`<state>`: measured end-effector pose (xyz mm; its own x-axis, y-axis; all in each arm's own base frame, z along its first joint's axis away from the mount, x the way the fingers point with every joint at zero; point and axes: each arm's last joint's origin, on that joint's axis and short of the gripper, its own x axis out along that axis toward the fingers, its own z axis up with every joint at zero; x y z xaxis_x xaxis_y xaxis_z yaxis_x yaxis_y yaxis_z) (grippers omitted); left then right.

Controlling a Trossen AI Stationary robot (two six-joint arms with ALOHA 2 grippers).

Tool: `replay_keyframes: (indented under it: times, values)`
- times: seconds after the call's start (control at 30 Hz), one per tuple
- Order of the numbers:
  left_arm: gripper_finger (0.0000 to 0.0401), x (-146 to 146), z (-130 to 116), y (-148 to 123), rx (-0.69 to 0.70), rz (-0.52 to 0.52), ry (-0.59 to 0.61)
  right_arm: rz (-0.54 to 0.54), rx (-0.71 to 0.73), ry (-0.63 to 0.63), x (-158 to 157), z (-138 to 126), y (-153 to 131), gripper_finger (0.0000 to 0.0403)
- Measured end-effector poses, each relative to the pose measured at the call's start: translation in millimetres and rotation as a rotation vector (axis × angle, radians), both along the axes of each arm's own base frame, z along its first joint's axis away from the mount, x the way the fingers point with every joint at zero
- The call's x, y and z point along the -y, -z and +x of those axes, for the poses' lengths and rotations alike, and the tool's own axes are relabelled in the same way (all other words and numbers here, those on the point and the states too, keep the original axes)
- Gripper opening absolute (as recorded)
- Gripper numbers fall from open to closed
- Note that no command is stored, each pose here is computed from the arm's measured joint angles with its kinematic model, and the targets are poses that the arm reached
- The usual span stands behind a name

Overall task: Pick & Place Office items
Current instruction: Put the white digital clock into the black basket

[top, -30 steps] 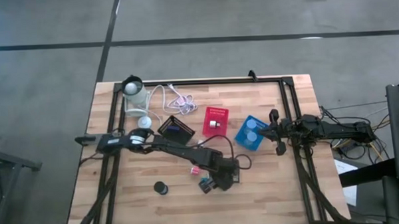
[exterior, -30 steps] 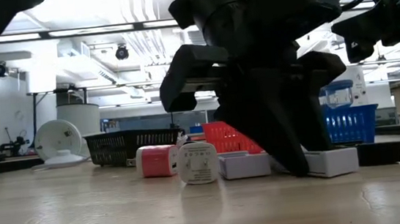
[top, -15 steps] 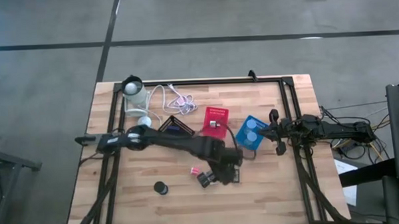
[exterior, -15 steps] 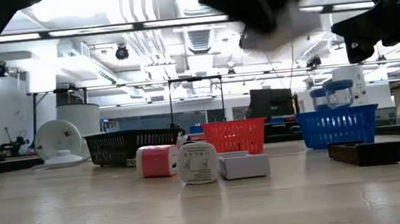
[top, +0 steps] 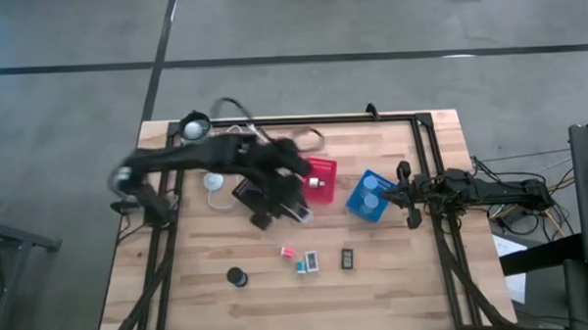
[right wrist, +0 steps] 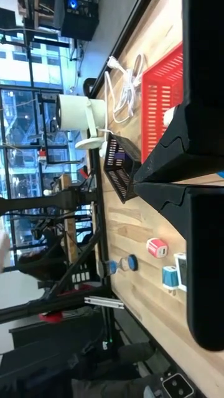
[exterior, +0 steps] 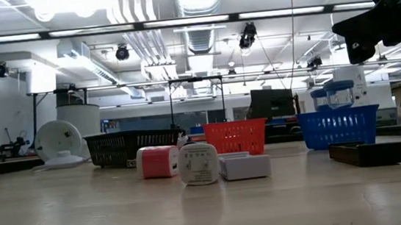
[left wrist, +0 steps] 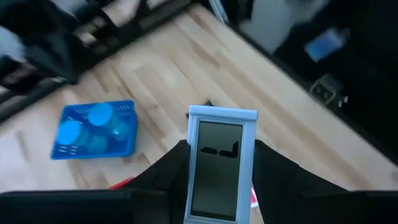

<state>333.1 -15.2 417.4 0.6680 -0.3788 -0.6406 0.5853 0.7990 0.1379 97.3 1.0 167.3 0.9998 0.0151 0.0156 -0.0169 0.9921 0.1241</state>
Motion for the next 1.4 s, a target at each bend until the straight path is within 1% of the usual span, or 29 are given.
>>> replay_keyframes:
  times: [0.13, 0.33, 0.43, 0.57, 0.63, 0.7, 0.8, 0.9, 0.97, 1.03, 1.13, 1.2, 1.27, 1.4]
  values:
    - [0.0144, -15.5, -47.5, 2.4, 0.139, -0.060, -0.092, 0.000, 0.001, 0.000, 0.0, 0.0, -0.2, 0.0008]
    - [0.0145, -31.1, -113.5, 20.6, 0.409, -0.178, -0.279, 0.004, 0.002, 0.002, 0.1, 0.0, -0.2, 0.0008]
    - [0.0145, -33.4, -140.6, 34.7, 0.511, -0.233, -0.379, 0.006, 0.002, 0.004, 0.1, 0.0, -0.2, 0.0008]
    - [0.0145, -33.8, -167.1, 57.2, 0.594, -0.312, -0.541, 0.007, 0.002, 0.006, 0.2, 0.0, -0.3, 0.0008]
    - [0.0145, -34.1, -177.7, 68.6, 0.617, -0.357, -0.621, 0.007, 0.002, 0.006, 0.2, 0.0, -0.2, 0.0008]
    - [0.0145, -34.0, -186.4, 82.4, 0.630, -0.397, -0.675, 0.007, 0.002, 0.006, 0.2, 0.0, -0.3, 0.0008]
    - [0.0145, -32.7, -198.2, 102.7, 0.662, -0.438, -0.692, 0.007, 0.001, 0.006, 0.2, 0.0, -0.1, 0.0008]
    - [0.0145, -31.4, -210.9, 121.5, 0.730, -0.479, -0.698, 0.007, 0.000, 0.006, 0.2, 0.0, -0.1, 0.0008]
    - [0.0144, -31.6, -217.5, 135.6, 0.765, -0.497, -0.731, 0.007, 0.000, 0.006, 0.2, 0.0, 0.0, 0.0008]
    - [0.0143, -32.3, -222.1, 149.3, 0.781, -0.507, -0.776, 0.007, 0.000, 0.006, 0.2, 0.1, 0.0, 0.0008]
    - [0.0142, -32.8, -226.9, 166.6, 0.807, -0.514, -0.814, 0.007, -0.001, 0.006, 0.2, 0.1, 0.1, 0.0008]
    - [0.0142, -32.8, -229.3, 175.4, 0.829, -0.520, -0.819, 0.007, -0.001, 0.006, 0.2, 0.1, 0.0, 0.0008]
    - [0.0142, -32.8, -229.5, 189.6, 0.812, -0.524, -0.826, 0.007, 0.000, 0.006, 0.2, 0.0, 0.0, 0.0008]
    - [0.0142, -32.7, -231.6, 203.7, 0.823, -0.537, -0.833, 0.007, -0.001, 0.007, 0.2, 0.1, 0.1, 0.0008]
